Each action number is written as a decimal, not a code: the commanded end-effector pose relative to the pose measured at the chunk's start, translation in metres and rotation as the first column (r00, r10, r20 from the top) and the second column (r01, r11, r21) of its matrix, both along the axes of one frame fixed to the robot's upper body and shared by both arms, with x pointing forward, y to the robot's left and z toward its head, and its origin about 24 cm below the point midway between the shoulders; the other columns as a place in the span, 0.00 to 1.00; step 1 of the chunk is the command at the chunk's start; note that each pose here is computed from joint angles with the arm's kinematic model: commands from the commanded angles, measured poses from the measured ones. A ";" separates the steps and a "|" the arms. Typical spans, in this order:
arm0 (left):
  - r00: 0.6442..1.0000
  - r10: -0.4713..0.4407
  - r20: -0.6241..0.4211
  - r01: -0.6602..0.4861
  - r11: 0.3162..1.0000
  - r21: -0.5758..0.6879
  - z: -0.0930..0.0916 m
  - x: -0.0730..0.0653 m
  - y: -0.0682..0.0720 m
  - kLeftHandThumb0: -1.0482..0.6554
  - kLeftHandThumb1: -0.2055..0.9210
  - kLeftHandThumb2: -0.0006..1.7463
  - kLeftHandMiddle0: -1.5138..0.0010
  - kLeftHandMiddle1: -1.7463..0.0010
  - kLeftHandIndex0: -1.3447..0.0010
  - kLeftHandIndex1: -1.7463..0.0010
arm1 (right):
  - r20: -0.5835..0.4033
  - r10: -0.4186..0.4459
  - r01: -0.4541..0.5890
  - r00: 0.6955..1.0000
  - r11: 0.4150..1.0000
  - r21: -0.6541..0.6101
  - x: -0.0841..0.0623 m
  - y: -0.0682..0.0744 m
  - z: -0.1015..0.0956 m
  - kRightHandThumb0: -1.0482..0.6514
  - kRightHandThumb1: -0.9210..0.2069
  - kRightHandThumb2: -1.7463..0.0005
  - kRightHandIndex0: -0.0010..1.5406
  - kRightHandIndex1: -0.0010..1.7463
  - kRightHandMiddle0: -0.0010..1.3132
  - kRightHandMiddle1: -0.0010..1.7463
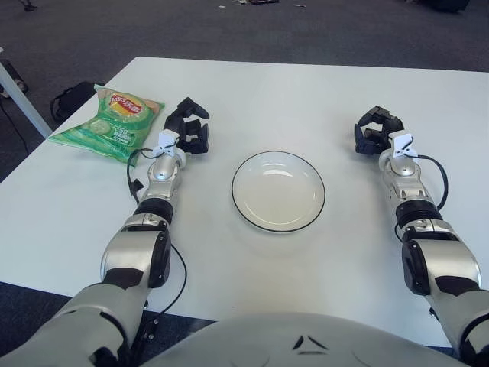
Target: Put the snack into the plate.
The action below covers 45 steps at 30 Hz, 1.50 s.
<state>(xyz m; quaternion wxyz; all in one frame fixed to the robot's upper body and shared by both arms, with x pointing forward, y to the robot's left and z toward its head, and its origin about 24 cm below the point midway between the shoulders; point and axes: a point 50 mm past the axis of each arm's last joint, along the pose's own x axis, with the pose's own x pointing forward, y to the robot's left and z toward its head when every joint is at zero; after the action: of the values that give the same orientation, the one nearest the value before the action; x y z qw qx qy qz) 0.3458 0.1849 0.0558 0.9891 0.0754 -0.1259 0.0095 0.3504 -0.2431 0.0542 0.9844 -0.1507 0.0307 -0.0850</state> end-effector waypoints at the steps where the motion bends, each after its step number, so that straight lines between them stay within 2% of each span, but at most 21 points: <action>1: 0.991 0.066 -0.117 -0.065 0.998 0.012 -0.043 -0.028 0.005 0.35 0.55 0.68 0.26 0.00 0.60 0.00 | -0.222 0.012 -0.010 0.975 1.000 0.011 -0.023 0.005 -0.049 0.34 0.53 0.26 0.72 1.00 0.46 1.00; 4: 0.989 0.115 -0.091 -0.113 0.993 0.031 -0.041 -0.028 0.009 0.36 0.57 0.67 0.25 0.00 0.61 0.00 | -0.223 0.012 -0.010 0.975 1.000 0.011 -0.023 0.005 -0.049 0.34 0.53 0.26 0.72 1.00 0.46 1.00; 7: 0.977 0.212 -0.021 -0.208 0.970 0.123 -0.035 -0.029 0.014 0.36 0.58 0.66 0.22 0.00 0.62 0.00 | -0.220 0.013 -0.010 0.975 1.000 0.013 -0.023 0.006 -0.049 0.34 0.53 0.26 0.72 1.00 0.46 1.00; 12: 0.955 0.289 0.067 -0.297 0.929 0.222 -0.030 -0.031 0.018 0.36 0.58 0.66 0.19 0.00 0.62 0.00 | -0.215 0.015 -0.011 0.977 1.000 0.018 -0.023 0.007 -0.049 0.34 0.53 0.26 0.73 1.00 0.46 1.00; 14: 0.925 0.337 0.175 -0.377 0.873 0.311 -0.023 -0.031 0.020 0.36 0.59 0.65 0.18 0.00 0.63 0.00 | -0.215 0.016 -0.013 0.977 1.000 0.017 -0.024 0.007 -0.049 0.34 0.53 0.26 0.73 1.00 0.46 1.00; 18: 0.882 0.355 0.311 -0.461 0.790 0.404 -0.016 -0.032 0.022 0.36 0.58 0.66 0.16 0.00 0.62 0.00 | -0.217 0.016 -0.014 0.976 1.000 0.011 -0.024 0.007 -0.049 0.34 0.53 0.26 0.73 1.00 0.46 1.00; 21: 0.860 0.354 0.368 -0.499 0.737 0.456 -0.015 -0.032 0.023 0.36 0.57 0.67 0.14 0.00 0.62 0.00 | -0.216 0.016 -0.014 0.976 1.000 0.008 -0.024 0.008 -0.049 0.34 0.53 0.26 0.73 1.00 0.46 1.00; 24: 0.834 0.346 0.429 -0.545 0.635 0.547 -0.015 -0.032 0.027 0.35 0.56 0.68 0.15 0.00 0.61 0.00 | -0.215 0.018 -0.016 0.976 1.000 0.008 -0.024 0.009 -0.049 0.34 0.53 0.26 0.73 1.00 0.46 1.00; 29: 0.804 0.334 0.492 -0.592 0.523 0.613 -0.016 -0.033 0.032 0.35 0.54 0.69 0.19 0.00 0.59 0.00 | -0.220 0.020 -0.018 0.975 1.000 0.010 -0.024 0.009 -0.049 0.34 0.52 0.26 0.73 1.00 0.45 1.00; 30: 0.795 0.333 0.507 -0.606 0.483 0.632 -0.016 -0.032 0.035 0.35 0.54 0.69 0.19 0.00 0.59 0.00 | -0.220 0.020 -0.019 0.975 1.000 0.010 -0.024 0.009 -0.049 0.34 0.52 0.26 0.73 1.00 0.45 1.00; 35: 0.757 0.343 0.556 -0.652 0.338 0.679 -0.013 -0.031 0.046 0.35 0.55 0.69 0.26 0.00 0.60 0.00 | -0.220 0.021 -0.020 0.975 1.000 0.007 -0.024 0.009 -0.049 0.34 0.51 0.27 0.73 1.00 0.45 1.00; 38: 0.724 0.365 0.585 -0.677 0.215 0.704 -0.010 -0.028 0.055 0.35 0.55 0.68 0.34 0.00 0.60 0.00 | -0.220 0.021 -0.020 0.975 1.000 0.005 -0.024 0.009 -0.049 0.34 0.51 0.27 0.74 1.00 0.45 1.00; 41: 0.715 0.378 0.589 -0.673 0.140 0.726 -0.009 -0.027 0.063 0.52 0.37 0.80 0.44 0.00 0.57 0.05 | -0.220 0.020 -0.020 0.975 1.000 0.002 -0.024 0.009 -0.049 0.34 0.51 0.27 0.74 1.00 0.45 1.00; 43: 0.712 0.382 0.589 -0.666 0.105 0.738 -0.010 -0.027 0.066 0.57 0.39 0.80 0.54 0.01 0.58 0.03 | -0.220 0.019 -0.020 0.975 1.000 -0.001 -0.024 0.009 -0.049 0.34 0.51 0.27 0.74 1.00 0.45 1.00; 45: 0.710 0.385 0.589 -0.661 0.078 0.746 -0.011 -0.027 0.067 0.59 0.41 0.79 0.59 0.03 0.58 0.01 | -0.221 0.019 -0.020 0.975 1.000 -0.004 -0.024 0.009 -0.049 0.34 0.51 0.27 0.74 1.00 0.45 1.00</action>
<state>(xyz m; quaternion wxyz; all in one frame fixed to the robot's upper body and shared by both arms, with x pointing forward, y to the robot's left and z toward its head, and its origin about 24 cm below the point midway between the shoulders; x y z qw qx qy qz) 0.3318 0.2456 0.0670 0.6639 0.6396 -0.2271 0.3142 0.3507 -0.2345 0.0554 0.9855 -0.1509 0.0245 -0.0730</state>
